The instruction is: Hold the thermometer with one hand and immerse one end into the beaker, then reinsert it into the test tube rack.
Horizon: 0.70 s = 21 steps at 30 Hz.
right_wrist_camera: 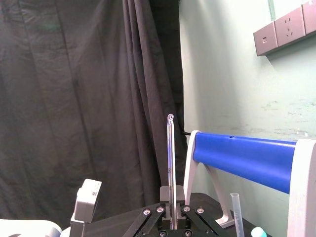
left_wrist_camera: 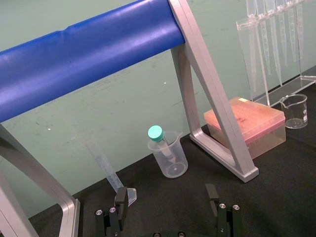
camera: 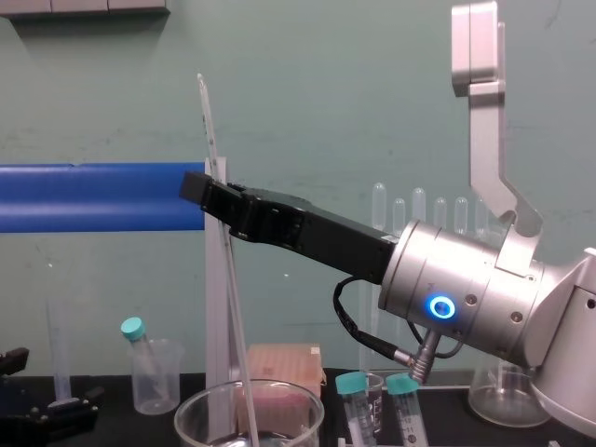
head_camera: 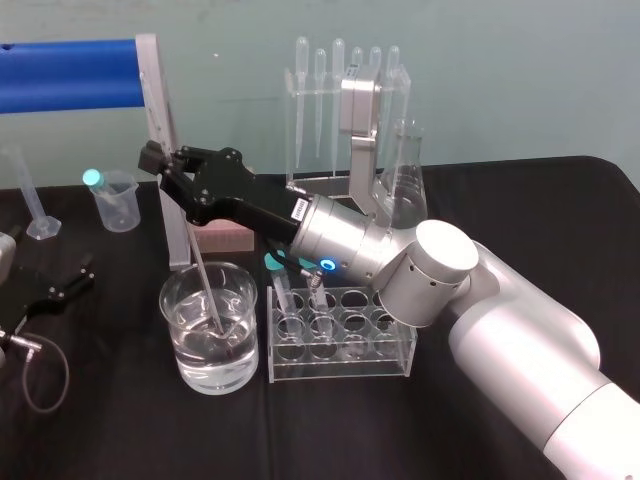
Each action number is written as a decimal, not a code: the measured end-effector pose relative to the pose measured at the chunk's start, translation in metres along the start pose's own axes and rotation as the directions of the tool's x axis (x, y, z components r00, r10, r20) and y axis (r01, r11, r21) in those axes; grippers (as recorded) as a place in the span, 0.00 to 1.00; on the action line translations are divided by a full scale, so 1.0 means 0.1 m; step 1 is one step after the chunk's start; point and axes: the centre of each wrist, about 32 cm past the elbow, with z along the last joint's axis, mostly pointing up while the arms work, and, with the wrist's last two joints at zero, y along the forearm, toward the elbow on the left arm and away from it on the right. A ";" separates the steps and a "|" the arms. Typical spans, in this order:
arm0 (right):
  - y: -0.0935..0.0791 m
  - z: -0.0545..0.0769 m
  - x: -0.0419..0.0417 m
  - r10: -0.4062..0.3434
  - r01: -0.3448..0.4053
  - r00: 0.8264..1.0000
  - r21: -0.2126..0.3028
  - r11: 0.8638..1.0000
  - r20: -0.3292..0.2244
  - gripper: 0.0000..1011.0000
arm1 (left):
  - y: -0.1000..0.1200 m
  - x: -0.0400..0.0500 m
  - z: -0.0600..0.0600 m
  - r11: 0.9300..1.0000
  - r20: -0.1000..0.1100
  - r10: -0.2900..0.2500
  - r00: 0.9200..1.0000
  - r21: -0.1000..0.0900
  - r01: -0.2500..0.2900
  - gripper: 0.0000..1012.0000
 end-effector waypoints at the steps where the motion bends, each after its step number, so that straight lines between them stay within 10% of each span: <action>1: 0.00 0.00 0.000 0.000 0.000 1.000 0.000 1.000 0.000 0.06 | 0.00 0.000 0.00 1.000 0.000 0.000 1.000 0.000 0.000 1.00; 21: 0.00 0.00 0.000 0.000 0.000 1.000 0.000 1.000 0.000 0.06 | 0.00 0.000 0.00 1.000 0.000 0.000 1.000 0.000 0.000 1.00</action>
